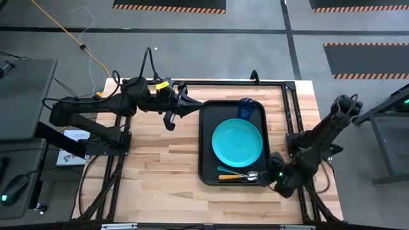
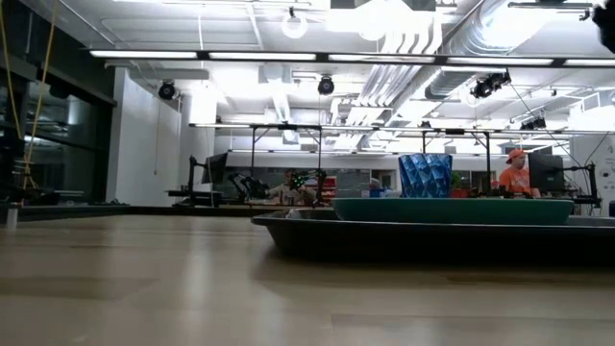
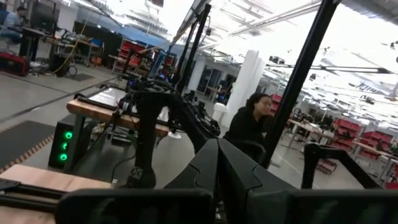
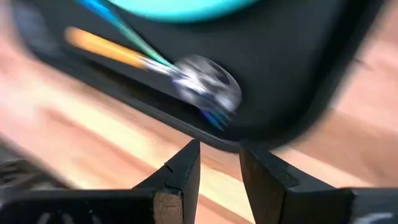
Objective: Pick and place plate/cup/fork/spoon on tray
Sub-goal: Return to Home Position
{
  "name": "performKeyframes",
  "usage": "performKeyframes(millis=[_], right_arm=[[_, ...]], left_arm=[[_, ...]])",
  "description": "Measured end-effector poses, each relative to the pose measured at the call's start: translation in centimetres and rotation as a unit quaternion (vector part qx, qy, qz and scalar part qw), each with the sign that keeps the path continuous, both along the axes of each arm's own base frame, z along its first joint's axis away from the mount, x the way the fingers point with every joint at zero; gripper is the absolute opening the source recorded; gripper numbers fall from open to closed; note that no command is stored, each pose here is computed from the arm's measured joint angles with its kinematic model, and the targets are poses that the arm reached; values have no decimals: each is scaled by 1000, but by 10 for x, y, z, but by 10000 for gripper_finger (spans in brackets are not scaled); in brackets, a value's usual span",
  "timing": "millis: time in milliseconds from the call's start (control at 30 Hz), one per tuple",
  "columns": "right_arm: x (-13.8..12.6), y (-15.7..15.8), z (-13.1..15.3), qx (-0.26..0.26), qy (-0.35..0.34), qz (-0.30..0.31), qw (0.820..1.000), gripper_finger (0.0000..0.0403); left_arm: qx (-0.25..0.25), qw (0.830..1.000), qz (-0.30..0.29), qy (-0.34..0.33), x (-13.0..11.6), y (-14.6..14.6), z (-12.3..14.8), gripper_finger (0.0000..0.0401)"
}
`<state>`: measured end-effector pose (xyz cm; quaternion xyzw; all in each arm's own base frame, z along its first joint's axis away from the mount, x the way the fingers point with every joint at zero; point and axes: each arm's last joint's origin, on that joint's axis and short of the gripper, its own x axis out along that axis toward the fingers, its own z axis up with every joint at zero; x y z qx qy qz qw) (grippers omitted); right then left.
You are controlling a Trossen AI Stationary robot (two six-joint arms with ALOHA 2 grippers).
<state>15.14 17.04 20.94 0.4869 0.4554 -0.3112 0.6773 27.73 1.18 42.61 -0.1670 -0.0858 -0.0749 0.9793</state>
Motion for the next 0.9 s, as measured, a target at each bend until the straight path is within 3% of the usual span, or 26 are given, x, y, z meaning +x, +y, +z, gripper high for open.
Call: performKeyframes(millis=[233, 367, 633, 900], right_arm=[[-14, -23, 40, -57, -191, 27, 980, 103], [-21, -36, 59, -88, -257, 28, 962, 103], [-29, -48, 70, -131, -279, 64, 949, 103], [-31, -47, 65, -111, -238, 104, 959, 103]], left_arm=[[8, 1000, -1, -3, 0, 0, 0, 0], [8, 1000, -1, -3, 0, 0, 0, 0], [23, 1000, 12, -5, 0, 1, 0, 0], [40, 997, 67, 5, 0, 4, -2, 0]])
